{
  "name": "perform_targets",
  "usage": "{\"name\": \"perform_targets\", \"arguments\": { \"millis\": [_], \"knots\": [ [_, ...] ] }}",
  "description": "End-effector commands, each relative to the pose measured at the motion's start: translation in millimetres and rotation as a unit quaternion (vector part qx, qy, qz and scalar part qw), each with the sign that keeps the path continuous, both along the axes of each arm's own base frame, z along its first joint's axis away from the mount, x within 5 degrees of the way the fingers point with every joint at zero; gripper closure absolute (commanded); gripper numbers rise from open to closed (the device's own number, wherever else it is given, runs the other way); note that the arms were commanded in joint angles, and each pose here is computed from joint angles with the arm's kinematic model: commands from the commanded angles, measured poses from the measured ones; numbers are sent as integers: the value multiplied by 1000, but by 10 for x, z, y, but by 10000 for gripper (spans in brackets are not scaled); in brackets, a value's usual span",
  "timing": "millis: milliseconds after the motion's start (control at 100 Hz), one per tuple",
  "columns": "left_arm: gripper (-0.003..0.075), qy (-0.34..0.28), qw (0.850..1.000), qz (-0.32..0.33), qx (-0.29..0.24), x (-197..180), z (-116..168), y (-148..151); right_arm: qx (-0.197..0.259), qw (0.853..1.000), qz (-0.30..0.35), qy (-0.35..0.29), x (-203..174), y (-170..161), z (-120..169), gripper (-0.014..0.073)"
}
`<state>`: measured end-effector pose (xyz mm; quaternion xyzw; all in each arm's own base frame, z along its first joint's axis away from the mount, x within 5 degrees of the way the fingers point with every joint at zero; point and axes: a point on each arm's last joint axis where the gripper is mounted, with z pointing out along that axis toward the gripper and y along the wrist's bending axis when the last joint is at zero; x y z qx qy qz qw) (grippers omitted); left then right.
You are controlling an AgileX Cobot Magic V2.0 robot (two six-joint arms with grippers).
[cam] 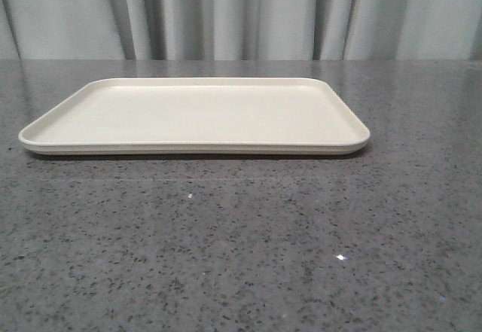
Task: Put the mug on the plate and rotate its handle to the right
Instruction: 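Lift the white mug with the left gripper and carry it over the tray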
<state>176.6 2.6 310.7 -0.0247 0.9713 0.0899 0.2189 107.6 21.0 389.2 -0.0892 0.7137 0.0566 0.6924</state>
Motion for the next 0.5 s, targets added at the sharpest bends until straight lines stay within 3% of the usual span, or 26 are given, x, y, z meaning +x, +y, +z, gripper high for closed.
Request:
{"name": "perform_targets", "arguments": {
  "millis": [0, 230, 490],
  "knots": [
    [740, -35, 999, -9, 14, 30, 106, 9, 1, 999, -12, -46, -1, -23, 156, 45],
    [739, -43, 999, -15, 14, 32, 153, 4, 0, 999, -11, -45, -1, -22, 153, 45],
    [740, -100, 994, -39, -15, -54, 528, -44, 0, 999, -11, -44, -1, -22, 152, 45]
  ]
}}
